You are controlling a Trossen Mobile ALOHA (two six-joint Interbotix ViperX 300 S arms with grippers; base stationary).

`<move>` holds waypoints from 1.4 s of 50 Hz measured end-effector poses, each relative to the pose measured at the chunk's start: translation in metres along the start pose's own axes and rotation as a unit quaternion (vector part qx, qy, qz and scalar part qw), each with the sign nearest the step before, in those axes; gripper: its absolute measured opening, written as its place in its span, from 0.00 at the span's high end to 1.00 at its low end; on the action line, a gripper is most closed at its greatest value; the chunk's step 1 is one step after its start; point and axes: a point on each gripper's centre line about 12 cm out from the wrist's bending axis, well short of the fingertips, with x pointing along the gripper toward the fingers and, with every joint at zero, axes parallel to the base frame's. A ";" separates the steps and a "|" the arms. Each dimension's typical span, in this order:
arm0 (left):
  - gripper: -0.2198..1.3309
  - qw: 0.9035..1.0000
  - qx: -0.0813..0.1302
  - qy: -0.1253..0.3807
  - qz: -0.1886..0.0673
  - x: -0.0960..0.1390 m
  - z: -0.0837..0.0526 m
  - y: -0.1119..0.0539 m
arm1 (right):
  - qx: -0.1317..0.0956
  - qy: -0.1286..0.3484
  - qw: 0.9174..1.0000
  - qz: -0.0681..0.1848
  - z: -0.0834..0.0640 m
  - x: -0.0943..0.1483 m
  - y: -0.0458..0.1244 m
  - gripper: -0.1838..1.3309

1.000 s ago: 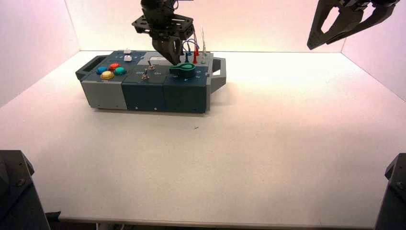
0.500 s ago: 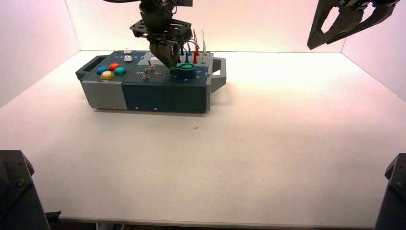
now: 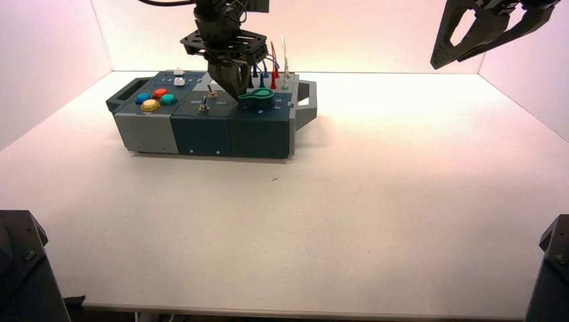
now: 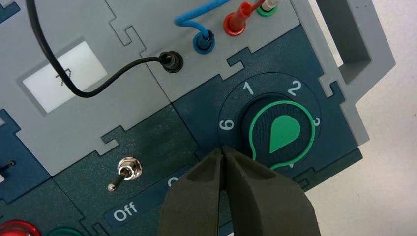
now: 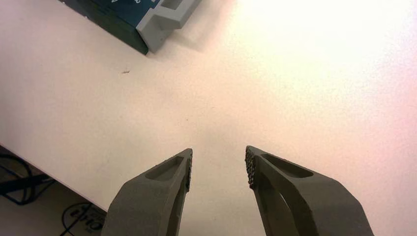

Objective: Turn the knob to position 5.

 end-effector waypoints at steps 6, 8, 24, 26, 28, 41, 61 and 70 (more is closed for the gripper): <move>0.97 1.000 -0.001 -0.008 0.001 -0.007 0.002 0.001 | 0.001 0.000 1.000 0.000 0.000 0.000 0.000 0.16; 0.97 1.000 -0.002 -0.010 0.002 -0.010 0.002 0.002 | 0.001 0.001 1.000 0.000 -0.001 0.000 0.000 0.16; 0.97 0.997 -0.010 -0.069 0.018 -0.070 0.009 0.014 | 0.000 -0.001 1.000 -0.001 0.000 0.000 0.000 0.16; 0.97 0.996 -0.012 -0.087 0.021 -0.090 0.008 0.014 | 0.001 -0.001 1.000 0.000 0.000 0.000 0.000 0.16; 0.97 0.995 -0.010 -0.099 0.023 -0.104 0.006 0.013 | 0.001 -0.002 1.000 0.000 0.000 0.000 0.000 0.16; 0.76 0.985 -0.002 -0.169 0.030 -0.174 -0.042 -0.005 | -0.001 -0.002 1.000 -0.001 0.000 0.000 0.000 0.16; 0.28 0.988 -0.015 -0.150 0.029 -0.134 -0.114 -0.013 | -0.028 -0.004 0.999 0.017 0.000 -0.001 0.012 0.16; 0.25 0.987 -0.019 -0.157 0.031 -0.128 -0.121 -0.014 | -0.028 -0.004 0.999 0.017 0.000 -0.001 0.012 0.16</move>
